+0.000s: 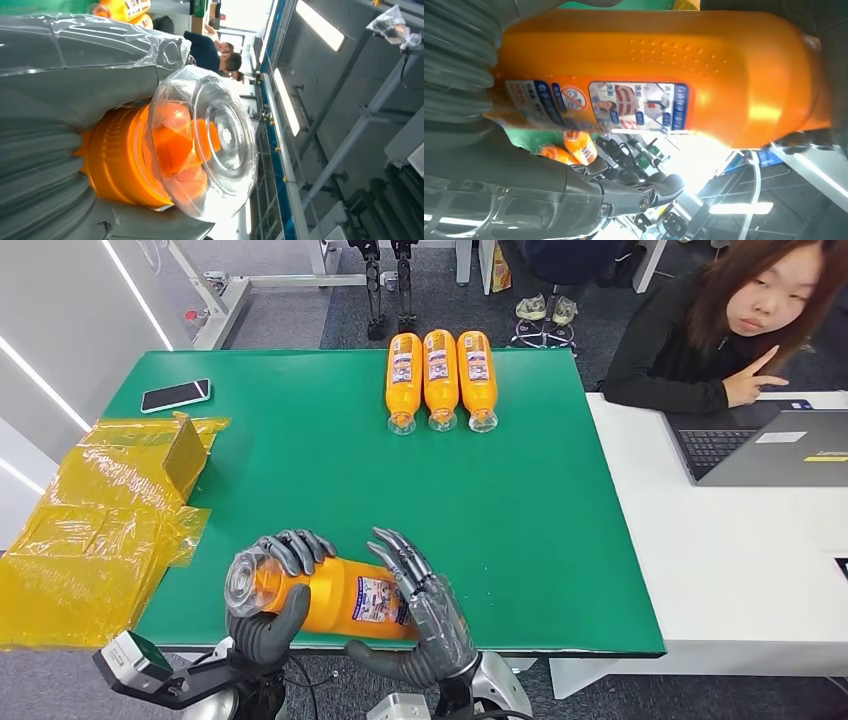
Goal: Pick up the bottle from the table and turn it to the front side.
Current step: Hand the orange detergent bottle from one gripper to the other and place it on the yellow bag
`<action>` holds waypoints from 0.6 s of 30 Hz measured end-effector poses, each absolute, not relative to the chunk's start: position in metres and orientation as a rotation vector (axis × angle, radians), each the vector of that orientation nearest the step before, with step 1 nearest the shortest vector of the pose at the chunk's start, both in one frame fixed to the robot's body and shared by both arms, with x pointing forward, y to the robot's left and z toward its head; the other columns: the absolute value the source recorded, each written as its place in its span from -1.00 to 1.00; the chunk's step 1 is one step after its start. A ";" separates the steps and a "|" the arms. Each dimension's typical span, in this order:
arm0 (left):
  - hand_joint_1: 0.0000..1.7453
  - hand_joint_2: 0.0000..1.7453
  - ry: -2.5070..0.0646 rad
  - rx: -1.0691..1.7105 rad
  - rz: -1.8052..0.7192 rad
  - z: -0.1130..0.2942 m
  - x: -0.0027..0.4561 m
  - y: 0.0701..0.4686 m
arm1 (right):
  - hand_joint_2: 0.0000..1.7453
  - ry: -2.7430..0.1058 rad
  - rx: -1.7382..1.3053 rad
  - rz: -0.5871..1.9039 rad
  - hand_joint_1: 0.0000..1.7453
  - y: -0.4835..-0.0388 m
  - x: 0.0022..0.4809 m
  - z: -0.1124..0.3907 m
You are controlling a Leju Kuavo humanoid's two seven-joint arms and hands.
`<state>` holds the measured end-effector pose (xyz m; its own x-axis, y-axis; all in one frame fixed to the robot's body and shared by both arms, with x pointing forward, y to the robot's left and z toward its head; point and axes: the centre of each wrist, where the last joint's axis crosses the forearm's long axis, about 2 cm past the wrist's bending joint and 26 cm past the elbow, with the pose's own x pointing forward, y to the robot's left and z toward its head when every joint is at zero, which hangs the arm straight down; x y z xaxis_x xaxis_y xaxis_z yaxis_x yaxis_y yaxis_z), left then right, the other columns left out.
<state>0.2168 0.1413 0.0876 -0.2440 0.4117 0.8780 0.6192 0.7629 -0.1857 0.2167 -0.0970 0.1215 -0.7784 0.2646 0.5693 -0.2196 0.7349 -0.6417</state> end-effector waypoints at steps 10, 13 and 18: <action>0.86 1.00 -1.982 -0.304 -0.477 0.089 0.228 0.155 | 1.00 -2.272 -0.038 0.939 -1.00 -0.097 0.217 0.119; 0.92 1.00 -1.982 -0.263 -0.501 0.089 0.229 0.156 | 1.00 -2.270 -0.038 0.940 -1.00 -0.097 0.217 0.119; 0.93 1.00 -1.996 0.049 -0.690 0.091 0.243 0.172 | 1.00 -2.275 -0.029 0.934 -1.00 -0.097 0.217 0.118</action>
<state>0.2427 0.1723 0.0907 -0.5147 -0.3133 0.7981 0.2462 0.8376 0.4876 0.2167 -0.0969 0.1180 -0.7758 0.2592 0.5753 -0.2198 0.7437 -0.6313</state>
